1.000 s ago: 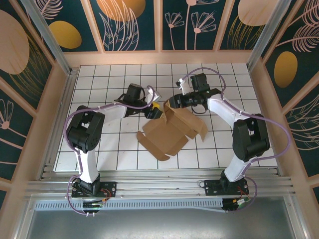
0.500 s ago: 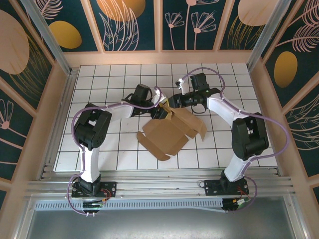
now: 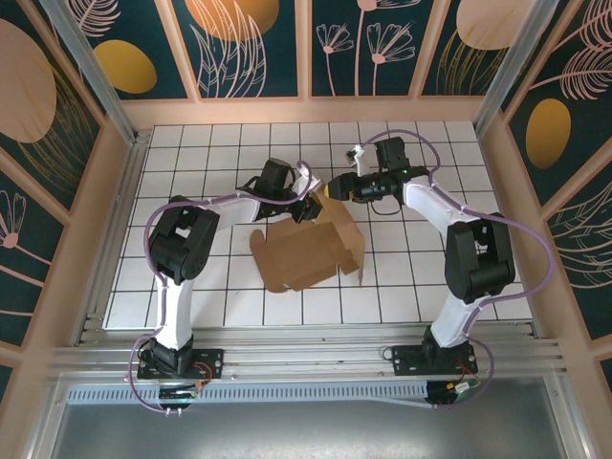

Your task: Fold the paper box

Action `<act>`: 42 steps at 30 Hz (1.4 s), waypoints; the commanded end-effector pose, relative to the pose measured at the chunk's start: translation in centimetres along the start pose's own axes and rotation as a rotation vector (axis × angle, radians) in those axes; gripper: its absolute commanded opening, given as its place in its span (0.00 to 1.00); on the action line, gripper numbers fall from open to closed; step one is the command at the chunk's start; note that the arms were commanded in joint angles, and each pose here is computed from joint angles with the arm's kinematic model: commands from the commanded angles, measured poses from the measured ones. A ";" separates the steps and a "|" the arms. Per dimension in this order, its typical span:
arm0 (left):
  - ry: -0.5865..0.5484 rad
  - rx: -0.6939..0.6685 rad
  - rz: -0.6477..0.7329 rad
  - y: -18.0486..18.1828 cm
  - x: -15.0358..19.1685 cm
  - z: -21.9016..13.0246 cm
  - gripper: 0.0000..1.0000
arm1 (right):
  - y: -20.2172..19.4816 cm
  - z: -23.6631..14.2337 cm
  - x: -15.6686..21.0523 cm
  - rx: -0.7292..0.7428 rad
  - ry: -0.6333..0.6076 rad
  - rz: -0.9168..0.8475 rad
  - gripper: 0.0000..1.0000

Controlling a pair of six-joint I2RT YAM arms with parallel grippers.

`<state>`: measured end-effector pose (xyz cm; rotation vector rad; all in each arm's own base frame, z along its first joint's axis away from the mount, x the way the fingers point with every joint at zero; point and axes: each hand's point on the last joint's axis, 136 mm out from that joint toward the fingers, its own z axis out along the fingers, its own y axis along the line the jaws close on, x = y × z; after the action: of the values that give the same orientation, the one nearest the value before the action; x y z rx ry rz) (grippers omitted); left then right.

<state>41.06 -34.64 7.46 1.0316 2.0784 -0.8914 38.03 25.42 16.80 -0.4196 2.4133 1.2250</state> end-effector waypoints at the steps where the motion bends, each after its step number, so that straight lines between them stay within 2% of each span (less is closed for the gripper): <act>1: 0.022 -0.084 -0.033 1.6 0.6 1.0 0.15 | 0.1 0.5 0.1 -0.029 0.008 0.042 0.54; 6: 0.021 -0.123 -0.041 2.0 0.5 1.1 0.10 | -0.5 0.9 0.3 -0.019 0.006 0.067 0.54; 9: -0.003 -0.133 -0.047 2.0 0.1 1.1 0.00 | -1.0 0.9 0.5 -0.005 0.000 0.078 0.53; 15: 0.010 -0.223 -0.051 2.9 0.4 1.6 0.00 | -1.3 1.1 1.0 0.005 0.003 0.091 0.51; 18: 0.010 -0.236 -0.054 3.0 0.4 1.7 0.22 | -1.6 1.1 1.3 0.015 0.005 0.090 0.51; 20: -0.002 -0.222 -0.064 2.8 0.1 1.9 0.27 | -1.7 1.1 1.3 0.016 0.006 0.091 0.51; 23: -0.017 -0.208 -0.081 2.8 -0.3 2.2 0.27 | -1.8 1.2 1.3 0.016 0.003 0.095 0.51; 27: -0.040 -0.203 -0.101 2.9 -0.7 2.5 0.17 | -1.7 1.2 1.2 0.013 0.002 0.098 0.51; 29: -0.038 -0.217 -0.111 3.1 -0.6 2.4 0.03 | -1.6 0.9 0.9 0.021 -0.008 0.091 0.51; 33: 0.002 -0.279 -0.152 3.8 0.3 1.7 0.00 | -1.3 -0.8 -0.8 0.071 -0.087 0.076 0.54; 38: 0.019 -0.409 -0.200 4.6 1.7 -0.9 0.00 | -0.9 -5.9 -4.3 0.193 -0.307 0.056 0.63; 41: -0.023 -0.528 -0.231 5.5 2.0 -2.9 0.06 | -1.4 -9.4 -5.5 0.298 -0.445 0.048 0.69; 42: -0.048 -0.551 -0.242 5.5 1.8 -3.5 0.11 | -1.6 -10.3 -5.6 0.323 -0.478 0.054 0.69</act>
<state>43.80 -32.07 7.41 0.6366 2.1908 -0.5581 40.36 19.69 21.25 -0.0944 2.2611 0.9550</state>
